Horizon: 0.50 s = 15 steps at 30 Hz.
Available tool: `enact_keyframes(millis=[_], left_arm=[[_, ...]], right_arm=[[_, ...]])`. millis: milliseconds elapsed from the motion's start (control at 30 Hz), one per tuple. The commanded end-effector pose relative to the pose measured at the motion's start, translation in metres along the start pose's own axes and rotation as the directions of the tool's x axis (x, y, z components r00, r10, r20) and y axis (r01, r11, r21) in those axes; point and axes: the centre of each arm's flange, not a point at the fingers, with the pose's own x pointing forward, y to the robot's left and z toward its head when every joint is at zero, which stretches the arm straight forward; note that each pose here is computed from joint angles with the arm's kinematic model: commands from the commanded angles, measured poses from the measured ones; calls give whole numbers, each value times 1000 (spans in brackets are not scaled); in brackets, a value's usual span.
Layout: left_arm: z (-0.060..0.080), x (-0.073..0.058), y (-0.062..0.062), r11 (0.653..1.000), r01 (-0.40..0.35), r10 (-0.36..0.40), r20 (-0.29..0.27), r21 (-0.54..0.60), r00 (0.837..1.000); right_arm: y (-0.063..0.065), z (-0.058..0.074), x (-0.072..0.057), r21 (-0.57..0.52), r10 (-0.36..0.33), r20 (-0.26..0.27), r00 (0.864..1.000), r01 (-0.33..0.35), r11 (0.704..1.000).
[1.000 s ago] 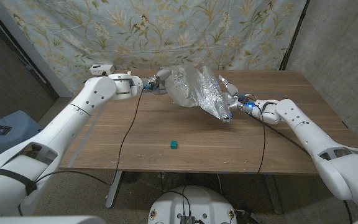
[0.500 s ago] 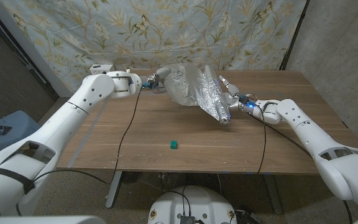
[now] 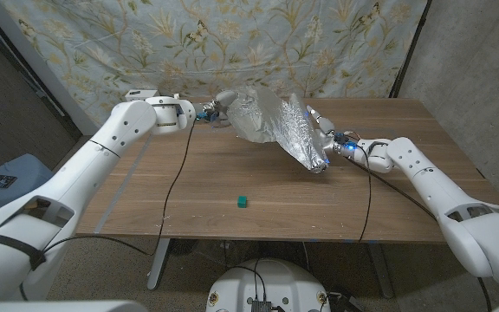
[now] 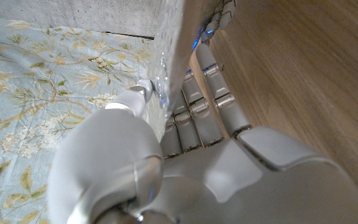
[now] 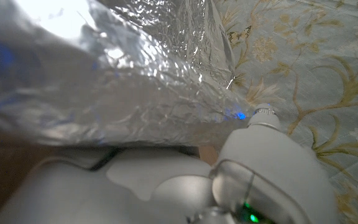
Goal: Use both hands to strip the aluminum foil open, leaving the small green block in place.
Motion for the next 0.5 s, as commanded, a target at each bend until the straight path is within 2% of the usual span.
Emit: enact_keyframes(millis=[33, 500], left_arm=[[6, -4, 0, 1000, -7, 7, 20, -1, 1000], [9, -17, 2, 1000, -21, 21, 29, -21, 999]], right_arm=[[-2, 2, -2, -3, -4, -9, 1000, 4, 1000], [-7, 11, -7, -9, -23, -7, 1000, 22, 1000]])
